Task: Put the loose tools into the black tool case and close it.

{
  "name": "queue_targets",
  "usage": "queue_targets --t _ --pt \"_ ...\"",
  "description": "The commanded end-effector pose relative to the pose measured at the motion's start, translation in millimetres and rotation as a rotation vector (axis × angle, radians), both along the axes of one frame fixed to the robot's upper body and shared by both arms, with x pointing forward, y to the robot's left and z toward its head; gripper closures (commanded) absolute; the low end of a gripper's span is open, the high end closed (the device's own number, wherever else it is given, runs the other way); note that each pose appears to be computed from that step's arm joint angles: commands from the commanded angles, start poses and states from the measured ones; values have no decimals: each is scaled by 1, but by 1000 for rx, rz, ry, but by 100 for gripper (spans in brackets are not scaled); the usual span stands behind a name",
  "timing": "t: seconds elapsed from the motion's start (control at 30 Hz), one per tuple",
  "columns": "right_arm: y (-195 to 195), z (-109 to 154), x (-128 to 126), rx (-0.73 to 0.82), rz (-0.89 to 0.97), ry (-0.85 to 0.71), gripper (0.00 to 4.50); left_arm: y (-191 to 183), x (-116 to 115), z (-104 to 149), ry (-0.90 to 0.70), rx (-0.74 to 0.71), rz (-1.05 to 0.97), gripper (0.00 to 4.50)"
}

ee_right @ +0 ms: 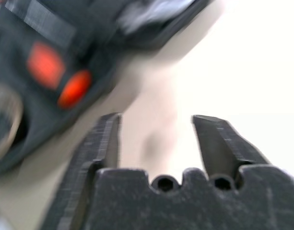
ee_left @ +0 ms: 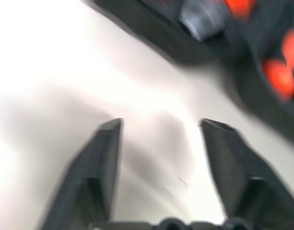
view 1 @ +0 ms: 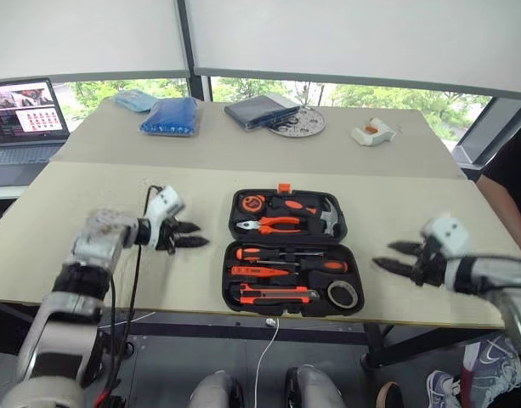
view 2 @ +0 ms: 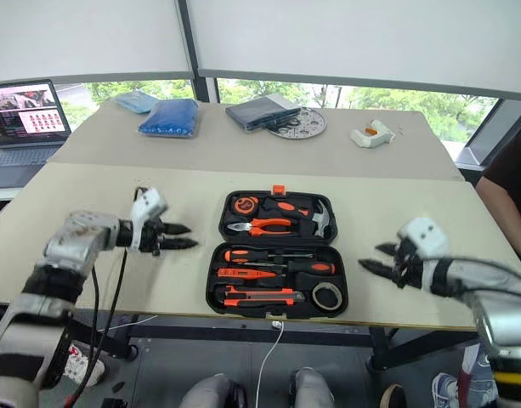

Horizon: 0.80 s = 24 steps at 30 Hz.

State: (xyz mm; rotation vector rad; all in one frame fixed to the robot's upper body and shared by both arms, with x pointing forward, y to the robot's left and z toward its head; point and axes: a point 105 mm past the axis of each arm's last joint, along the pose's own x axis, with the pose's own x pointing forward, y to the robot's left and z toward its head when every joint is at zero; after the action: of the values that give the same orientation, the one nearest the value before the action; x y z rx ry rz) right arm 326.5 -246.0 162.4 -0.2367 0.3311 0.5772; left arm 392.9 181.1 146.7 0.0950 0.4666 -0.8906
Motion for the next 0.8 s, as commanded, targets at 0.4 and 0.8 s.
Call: queue_targets --t 0.4,0.8 --pt "34 -12 82 153 -233 194 99 -54 35 -4 167 -156 174 54" --pt "46 -23 80 136 -210 238 450 -58 32 -11 198 -193 168 444"
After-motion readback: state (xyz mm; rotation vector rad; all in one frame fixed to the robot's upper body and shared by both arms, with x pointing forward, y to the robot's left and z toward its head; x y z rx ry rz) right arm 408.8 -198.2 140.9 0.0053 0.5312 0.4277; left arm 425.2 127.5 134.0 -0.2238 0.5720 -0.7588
